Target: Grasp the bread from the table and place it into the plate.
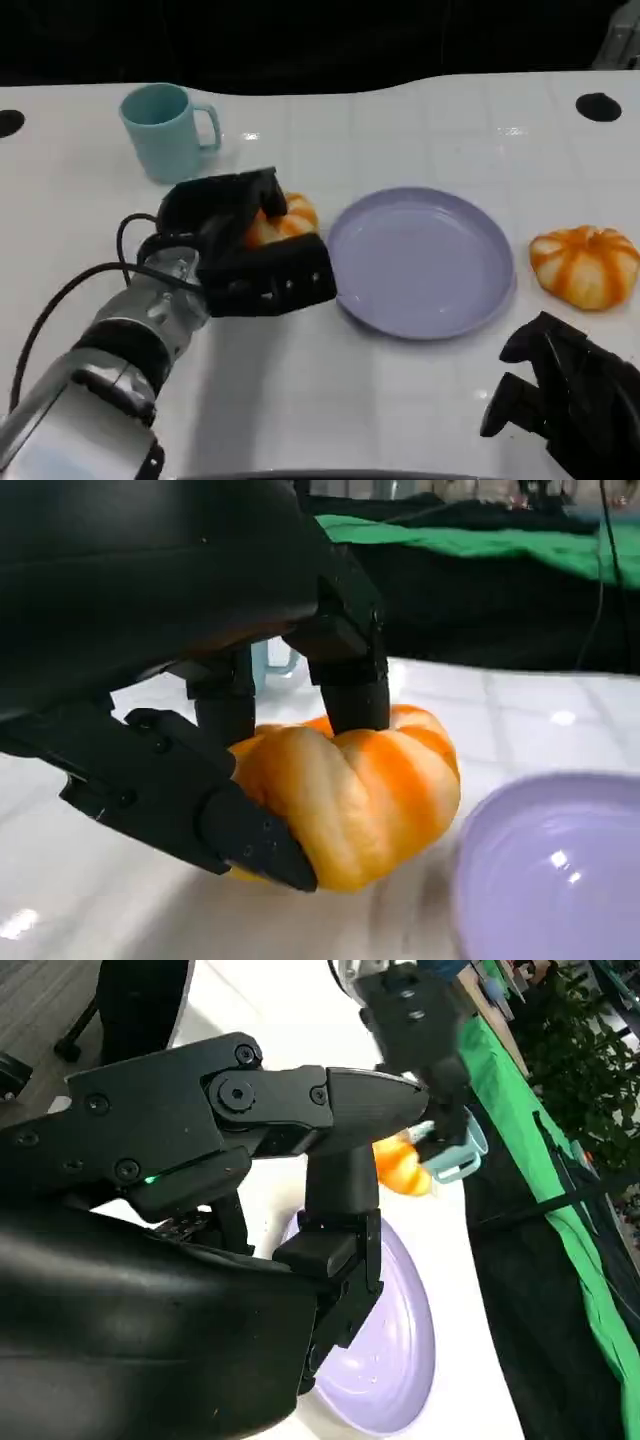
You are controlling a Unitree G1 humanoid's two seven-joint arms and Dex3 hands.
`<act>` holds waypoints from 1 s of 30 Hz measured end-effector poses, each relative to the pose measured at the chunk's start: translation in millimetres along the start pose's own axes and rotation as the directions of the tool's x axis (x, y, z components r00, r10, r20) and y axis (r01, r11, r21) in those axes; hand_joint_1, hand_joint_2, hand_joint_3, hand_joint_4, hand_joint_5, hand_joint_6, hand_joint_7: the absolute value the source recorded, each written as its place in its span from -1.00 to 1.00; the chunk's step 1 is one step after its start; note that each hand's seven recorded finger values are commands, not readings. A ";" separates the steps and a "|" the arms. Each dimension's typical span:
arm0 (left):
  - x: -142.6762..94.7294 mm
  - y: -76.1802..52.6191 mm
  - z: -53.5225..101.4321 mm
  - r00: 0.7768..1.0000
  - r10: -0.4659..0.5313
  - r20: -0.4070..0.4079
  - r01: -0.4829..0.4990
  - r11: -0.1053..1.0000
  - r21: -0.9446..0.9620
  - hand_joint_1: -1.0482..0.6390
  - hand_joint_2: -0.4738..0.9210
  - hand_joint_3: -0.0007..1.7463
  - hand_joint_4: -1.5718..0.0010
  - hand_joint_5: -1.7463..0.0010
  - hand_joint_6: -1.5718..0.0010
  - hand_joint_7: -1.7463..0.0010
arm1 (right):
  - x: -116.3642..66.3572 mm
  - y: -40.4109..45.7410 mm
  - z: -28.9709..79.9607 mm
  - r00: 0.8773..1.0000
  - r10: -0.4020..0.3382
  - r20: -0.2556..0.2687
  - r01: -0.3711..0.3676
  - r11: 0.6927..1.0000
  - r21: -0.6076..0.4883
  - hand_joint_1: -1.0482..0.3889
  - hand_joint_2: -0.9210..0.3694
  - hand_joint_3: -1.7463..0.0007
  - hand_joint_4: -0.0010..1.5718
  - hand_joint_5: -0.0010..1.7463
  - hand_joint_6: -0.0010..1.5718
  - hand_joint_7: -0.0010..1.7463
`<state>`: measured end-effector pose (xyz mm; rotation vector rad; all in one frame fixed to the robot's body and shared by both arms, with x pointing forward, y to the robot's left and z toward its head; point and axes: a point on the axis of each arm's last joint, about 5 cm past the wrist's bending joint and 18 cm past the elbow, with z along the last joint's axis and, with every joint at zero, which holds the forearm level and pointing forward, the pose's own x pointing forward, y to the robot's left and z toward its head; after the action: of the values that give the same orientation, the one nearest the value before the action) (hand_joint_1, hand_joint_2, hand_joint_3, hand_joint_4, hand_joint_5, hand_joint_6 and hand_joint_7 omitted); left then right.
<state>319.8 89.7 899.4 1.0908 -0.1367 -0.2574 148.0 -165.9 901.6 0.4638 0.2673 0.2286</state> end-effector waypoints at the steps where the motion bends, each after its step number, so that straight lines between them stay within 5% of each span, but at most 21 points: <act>1: 1.7 0.9 4.0 1.000 0.008 0.009 -0.008 1.000 -0.014 0.06 0.76 -0.24 -0.13 -1.00 0.24 -1.00 | 0.0 0.0 0.0 1.000 -0.001 0.000 0.001 1.000 0.000 -0.19 -1.00 0.58 -0.16 1.00 -0.33 0.84; 7: 14.0 14.2 27.7 0.996 0.028 0.087 -0.025 0.999 -0.043 0.07 0.57 -0.10 -0.08 -1.00 0.22 -1.00 | 0.3 0.2 -0.2 1.000 0.000 0.002 0.000 1.000 -0.002 -0.19 -1.00 0.57 -0.16 1.00 -0.34 0.85; 9: 17.7 19.3 35.7 0.992 0.029 0.121 -0.024 0.999 -0.039 0.05 0.64 -0.20 -0.09 -1.00 0.15 -0.12 | 0.5 0.2 -0.3 1.000 -0.001 0.006 0.001 1.000 -0.004 -0.19 -1.00 0.56 -0.16 1.00 -0.34 0.85; 12: 22.2 25.1 48.9 0.985 0.038 0.169 -0.032 0.999 -0.041 0.05 0.63 -0.19 -0.11 -1.00 0.24 -0.33 | 0.7 0.3 -0.3 1.000 0.000 0.009 0.001 1.000 -0.005 -0.20 -1.00 0.57 -0.15 1.00 -0.33 0.86; 13: 23.3 26.3 52.5 0.983 0.035 0.180 -0.028 0.999 -0.040 0.03 0.60 -0.13 -0.13 -1.00 0.21 -0.72 | 0.8 0.4 -0.3 1.000 -0.001 0.008 0.001 1.000 -0.007 -0.18 -1.00 0.56 -0.15 1.00 -0.34 0.86; 16: 25.3 26.6 63.2 0.976 0.015 0.216 -0.010 1.000 -0.023 0.02 0.58 -0.08 -0.14 -1.00 0.20 -0.97 | 0.9 0.5 -0.4 1.000 -0.001 0.007 0.002 1.000 -0.009 -0.17 -1.00 0.56 -0.15 1.00 -0.34 0.86; 20: 25.5 22.3 74.8 0.966 -0.031 0.258 0.027 0.999 0.017 -0.01 0.59 -0.22 -0.15 -1.00 0.07 -0.72 | 1.0 0.7 -0.6 1.000 -0.001 0.007 0.001 1.000 -0.007 -0.18 -1.00 0.58 -0.15 1.00 -0.34 0.84; 26: 22.9 10.0 90.5 0.948 -0.113 0.298 0.100 0.993 0.057 0.00 0.64 -0.29 -0.12 -1.00 0.05 -0.63 | 2.4 3.5 -1.7 1.000 0.006 0.004 -0.006 1.000 -0.009 -0.17 -1.00 0.54 -0.16 1.00 -0.34 0.84; 29: 21.9 6.0 92.2 0.945 -0.134 0.297 0.119 0.990 0.068 -0.01 0.64 -0.27 -0.12 -1.00 0.11 -0.87 | 2.4 3.7 -1.8 1.000 0.005 0.006 -0.005 1.000 -0.016 -0.18 -1.00 0.54 -0.17 1.00 -0.35 0.84; 30: 21.5 4.7 92.4 0.945 -0.141 0.294 0.126 0.990 0.069 -0.01 0.66 -0.30 -0.10 -1.00 0.11 -0.55 | 2.5 3.8 -1.8 1.000 0.006 0.007 -0.006 1.000 -0.016 -0.18 -1.00 0.54 -0.17 1.00 -0.35 0.84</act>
<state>319.4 6.6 945.5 1.1071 -0.3417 -0.5436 149.2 -161.3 901.3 0.4492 0.2565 0.2346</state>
